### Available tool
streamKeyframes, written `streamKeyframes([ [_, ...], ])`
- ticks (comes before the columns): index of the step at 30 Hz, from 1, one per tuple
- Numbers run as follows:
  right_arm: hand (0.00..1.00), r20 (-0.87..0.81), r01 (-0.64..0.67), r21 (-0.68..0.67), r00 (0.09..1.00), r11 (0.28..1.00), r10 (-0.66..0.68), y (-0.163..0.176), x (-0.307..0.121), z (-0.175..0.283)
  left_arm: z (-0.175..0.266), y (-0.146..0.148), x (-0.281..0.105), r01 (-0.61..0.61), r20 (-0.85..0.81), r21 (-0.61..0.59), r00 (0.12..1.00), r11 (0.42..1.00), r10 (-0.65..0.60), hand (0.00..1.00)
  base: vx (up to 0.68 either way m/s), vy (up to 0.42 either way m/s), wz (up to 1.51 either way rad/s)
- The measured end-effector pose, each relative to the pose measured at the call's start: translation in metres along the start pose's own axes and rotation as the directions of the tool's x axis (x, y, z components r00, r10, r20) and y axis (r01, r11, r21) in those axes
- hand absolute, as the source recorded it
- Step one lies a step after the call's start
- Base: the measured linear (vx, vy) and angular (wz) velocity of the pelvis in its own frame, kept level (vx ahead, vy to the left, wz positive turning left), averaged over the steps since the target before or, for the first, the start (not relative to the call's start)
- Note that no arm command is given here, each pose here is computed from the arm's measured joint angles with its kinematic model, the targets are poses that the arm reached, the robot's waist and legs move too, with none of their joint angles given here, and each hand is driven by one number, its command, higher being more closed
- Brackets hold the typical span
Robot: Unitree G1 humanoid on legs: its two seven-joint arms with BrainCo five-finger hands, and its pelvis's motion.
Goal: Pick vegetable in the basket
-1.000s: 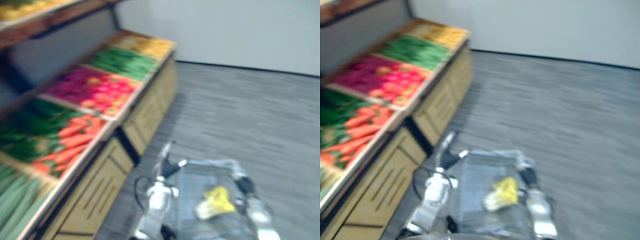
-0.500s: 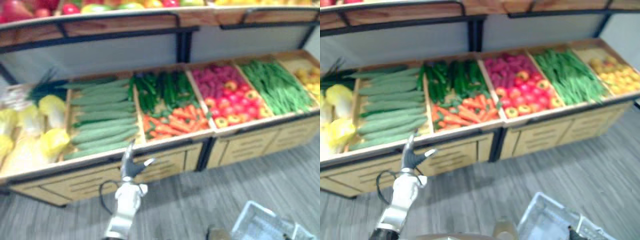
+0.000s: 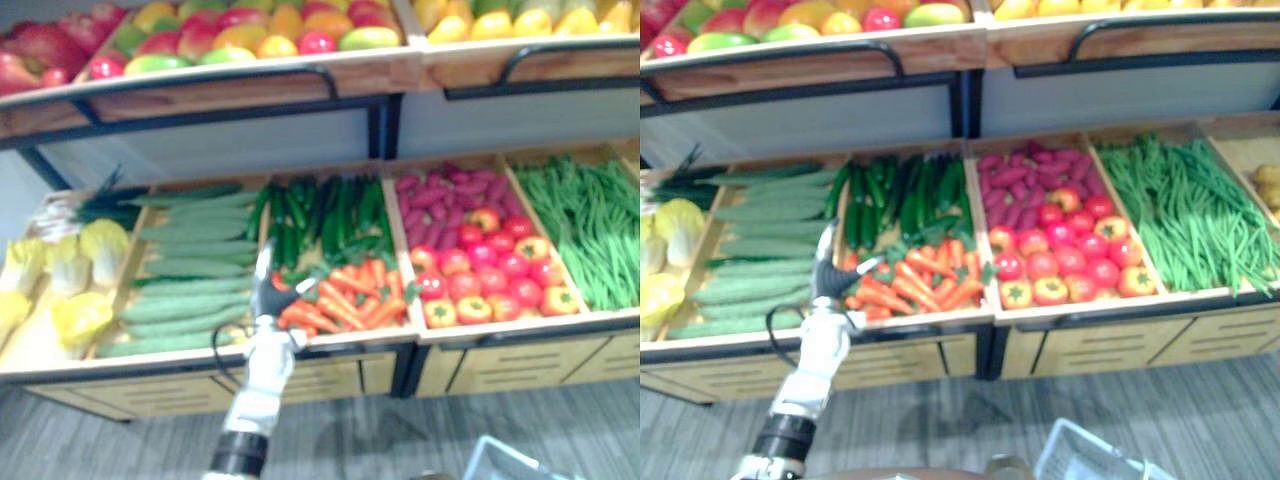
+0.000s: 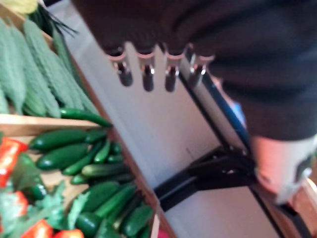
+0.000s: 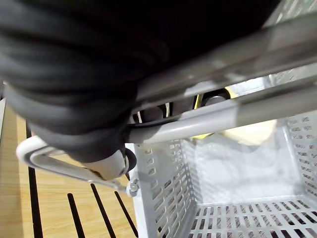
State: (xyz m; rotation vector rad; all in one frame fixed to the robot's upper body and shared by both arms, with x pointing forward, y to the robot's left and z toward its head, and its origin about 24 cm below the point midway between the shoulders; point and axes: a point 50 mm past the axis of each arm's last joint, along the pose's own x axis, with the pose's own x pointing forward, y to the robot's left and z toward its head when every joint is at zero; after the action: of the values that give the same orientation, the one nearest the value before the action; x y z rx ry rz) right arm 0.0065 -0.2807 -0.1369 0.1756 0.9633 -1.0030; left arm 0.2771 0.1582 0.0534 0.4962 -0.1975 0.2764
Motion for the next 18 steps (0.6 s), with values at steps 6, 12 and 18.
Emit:
streamKeyframes([
  [6,1.00,0.021,-0.061,0.021,0.998,0.998,0.060,0.030,-0.001,0.008,0.006,-0.004,0.025,0.095,0.124,0.278,0.983,0.956,-0.134,0.00,0.01,0.122,-0.42],
  [12,1.00,0.113,-0.128,-0.009,0.985,0.992,0.128,0.055,-0.004,0.030,0.007,-0.005,0.046,0.114,0.137,0.431,0.972,0.895,-0.190,0.00,-0.01,0.059,-0.31],
  [18,1.00,0.202,-0.185,-0.029,0.961,0.982,0.187,0.074,-0.008,0.055,0.006,-0.013,0.054,0.149,0.140,0.541,0.954,0.828,-0.264,0.00,0.06,0.015,-0.12],
])
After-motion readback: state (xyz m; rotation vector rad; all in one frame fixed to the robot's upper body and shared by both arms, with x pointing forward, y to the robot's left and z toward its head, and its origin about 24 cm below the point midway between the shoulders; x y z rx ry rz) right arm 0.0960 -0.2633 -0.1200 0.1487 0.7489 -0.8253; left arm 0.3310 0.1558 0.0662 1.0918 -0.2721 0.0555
